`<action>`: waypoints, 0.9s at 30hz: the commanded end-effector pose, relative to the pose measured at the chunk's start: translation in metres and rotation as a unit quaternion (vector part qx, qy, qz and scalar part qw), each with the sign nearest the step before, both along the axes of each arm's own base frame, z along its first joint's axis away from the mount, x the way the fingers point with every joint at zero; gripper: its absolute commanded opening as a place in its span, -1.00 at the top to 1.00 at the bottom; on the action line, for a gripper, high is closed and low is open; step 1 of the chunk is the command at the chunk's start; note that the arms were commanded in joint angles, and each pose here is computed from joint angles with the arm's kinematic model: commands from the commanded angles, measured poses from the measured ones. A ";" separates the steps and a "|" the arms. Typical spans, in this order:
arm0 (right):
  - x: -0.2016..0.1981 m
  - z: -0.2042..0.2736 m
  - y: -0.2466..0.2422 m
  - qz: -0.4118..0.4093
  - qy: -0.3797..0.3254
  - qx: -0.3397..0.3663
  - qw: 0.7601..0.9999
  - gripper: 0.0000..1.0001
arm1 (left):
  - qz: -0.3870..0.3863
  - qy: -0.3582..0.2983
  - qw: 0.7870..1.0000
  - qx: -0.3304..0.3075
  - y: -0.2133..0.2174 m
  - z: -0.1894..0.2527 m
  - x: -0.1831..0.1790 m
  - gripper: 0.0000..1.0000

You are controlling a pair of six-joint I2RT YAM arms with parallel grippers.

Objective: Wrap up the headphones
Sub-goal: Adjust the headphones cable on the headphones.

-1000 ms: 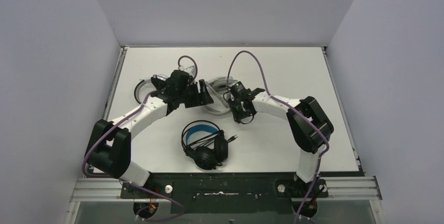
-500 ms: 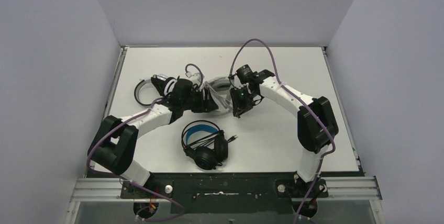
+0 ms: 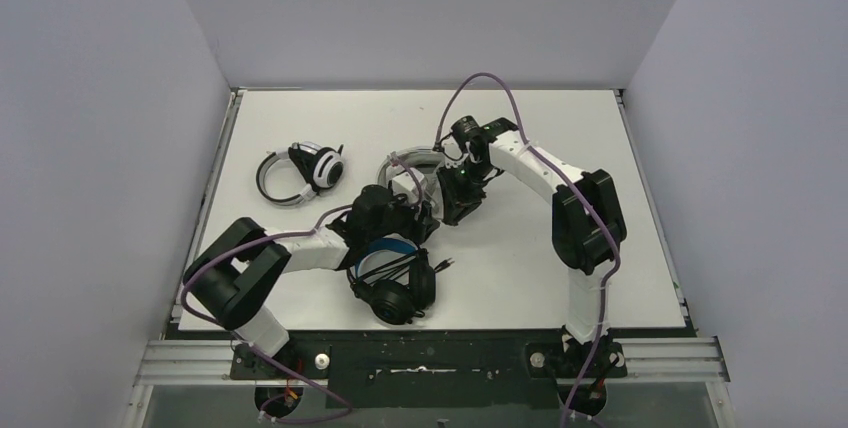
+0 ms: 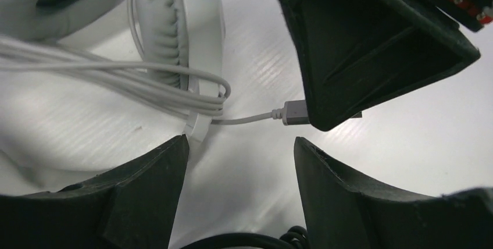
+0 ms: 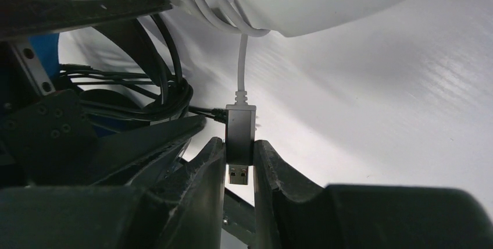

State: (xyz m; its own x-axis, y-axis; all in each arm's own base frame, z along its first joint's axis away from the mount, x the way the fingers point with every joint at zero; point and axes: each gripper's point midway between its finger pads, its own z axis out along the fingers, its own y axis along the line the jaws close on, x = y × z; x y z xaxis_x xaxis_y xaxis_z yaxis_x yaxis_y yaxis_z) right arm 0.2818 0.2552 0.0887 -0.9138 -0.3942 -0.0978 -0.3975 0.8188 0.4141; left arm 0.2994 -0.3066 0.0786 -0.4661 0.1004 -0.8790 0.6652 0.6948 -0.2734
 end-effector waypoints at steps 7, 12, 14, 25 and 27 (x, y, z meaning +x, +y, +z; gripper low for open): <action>0.001 0.028 0.013 0.004 0.005 0.051 0.999 1.00 | -0.050 -0.163 0.985 -0.001 -0.019 0.013 0.012 -0.30; 0.001 0.030 0.016 0.001 0.009 0.057 0.998 1.00 | -0.074 -0.199 0.977 -0.024 -0.031 0.017 0.013 -0.32; 0.001 0.029 0.016 0.000 0.012 0.056 0.998 1.00 | -0.081 -0.203 0.975 -0.030 -0.038 0.018 0.015 -0.31; -0.004 0.026 0.024 0.006 0.020 0.056 0.998 1.00 | -0.091 -0.218 0.971 -0.036 -0.044 0.021 0.018 0.32; -0.004 0.025 0.025 0.004 0.020 0.055 0.998 1.00 | -0.086 -0.218 0.971 -0.039 -0.043 0.023 0.018 0.47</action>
State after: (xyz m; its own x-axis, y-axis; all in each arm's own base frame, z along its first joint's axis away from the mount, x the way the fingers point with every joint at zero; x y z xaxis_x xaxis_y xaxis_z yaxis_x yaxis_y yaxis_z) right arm 0.2838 0.2651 0.1020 -0.9170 -0.3845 -0.1060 -0.3864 0.7906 0.4750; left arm 0.3041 -0.3413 0.0651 -0.1337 0.1554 -0.9788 0.8383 0.5445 -0.0281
